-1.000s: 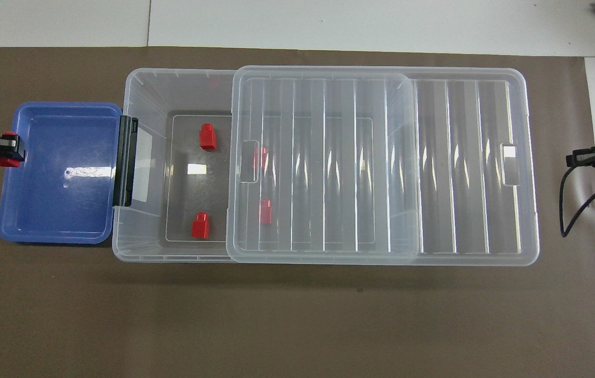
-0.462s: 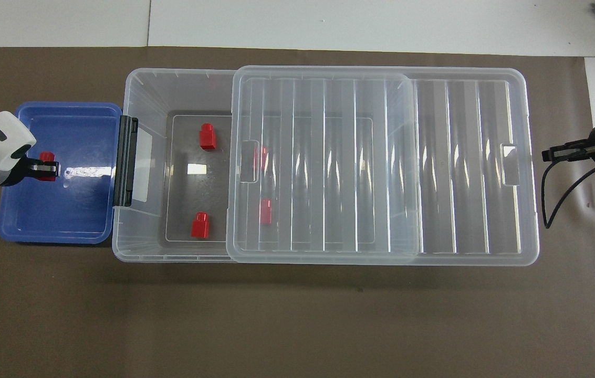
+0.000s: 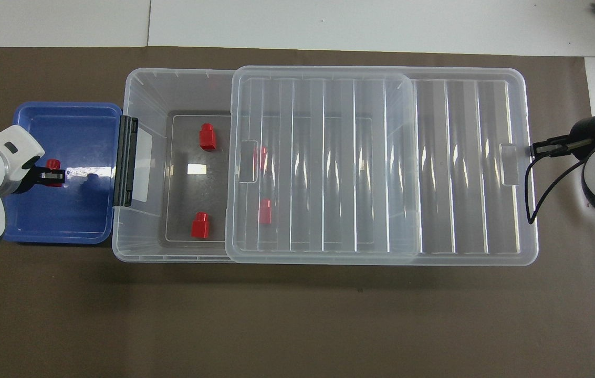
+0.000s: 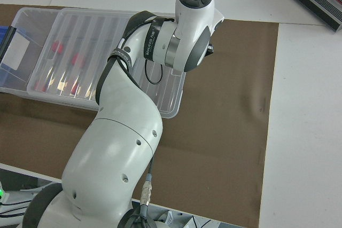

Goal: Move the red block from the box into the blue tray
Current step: 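Release the block with the left gripper while the right gripper pushes the lid back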

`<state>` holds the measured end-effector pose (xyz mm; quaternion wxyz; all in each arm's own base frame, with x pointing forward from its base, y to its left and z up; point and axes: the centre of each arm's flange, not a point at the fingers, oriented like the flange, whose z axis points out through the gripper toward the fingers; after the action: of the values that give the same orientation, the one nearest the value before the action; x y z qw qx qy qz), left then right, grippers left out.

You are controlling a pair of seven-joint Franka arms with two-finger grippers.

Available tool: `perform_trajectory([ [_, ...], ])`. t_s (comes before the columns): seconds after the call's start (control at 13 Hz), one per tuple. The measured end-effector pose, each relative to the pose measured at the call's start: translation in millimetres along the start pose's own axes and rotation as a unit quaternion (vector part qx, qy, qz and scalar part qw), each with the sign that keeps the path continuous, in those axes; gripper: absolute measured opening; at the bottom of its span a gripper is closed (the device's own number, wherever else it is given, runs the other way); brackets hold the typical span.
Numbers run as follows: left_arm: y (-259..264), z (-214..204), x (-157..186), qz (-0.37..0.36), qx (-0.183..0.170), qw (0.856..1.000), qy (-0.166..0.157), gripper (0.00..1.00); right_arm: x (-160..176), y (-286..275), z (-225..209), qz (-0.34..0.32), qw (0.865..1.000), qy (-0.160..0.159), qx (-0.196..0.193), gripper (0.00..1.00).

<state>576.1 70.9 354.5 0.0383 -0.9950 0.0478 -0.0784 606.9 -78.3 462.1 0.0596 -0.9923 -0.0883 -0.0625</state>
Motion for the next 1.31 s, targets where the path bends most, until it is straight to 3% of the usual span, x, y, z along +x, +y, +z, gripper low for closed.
perform_trajectory([
  [0.38,-0.1,34.8,3.5,-0.014,-0.011,1.000,0.018,0.34,12.6,-46.5,7.5,0.005,1.000,-0.004,0.006,0.01],
  [1.08,-0.6,56.7,5.2,-0.018,-0.012,0.999,0.034,0.35,25.3,-129.4,18.2,0.035,0.999,-0.013,0.013,0.01],
  [1.23,-0.4,56.9,5.2,-0.017,-0.012,0.999,0.034,0.37,25.8,-136.4,19.0,0.034,0.999,-0.014,0.014,0.01],
  [1.31,0.1,57.0,5.3,-0.017,-0.012,0.999,0.033,0.47,26.0,-139.9,19.5,0.034,0.999,-0.014,0.014,0.01],
])
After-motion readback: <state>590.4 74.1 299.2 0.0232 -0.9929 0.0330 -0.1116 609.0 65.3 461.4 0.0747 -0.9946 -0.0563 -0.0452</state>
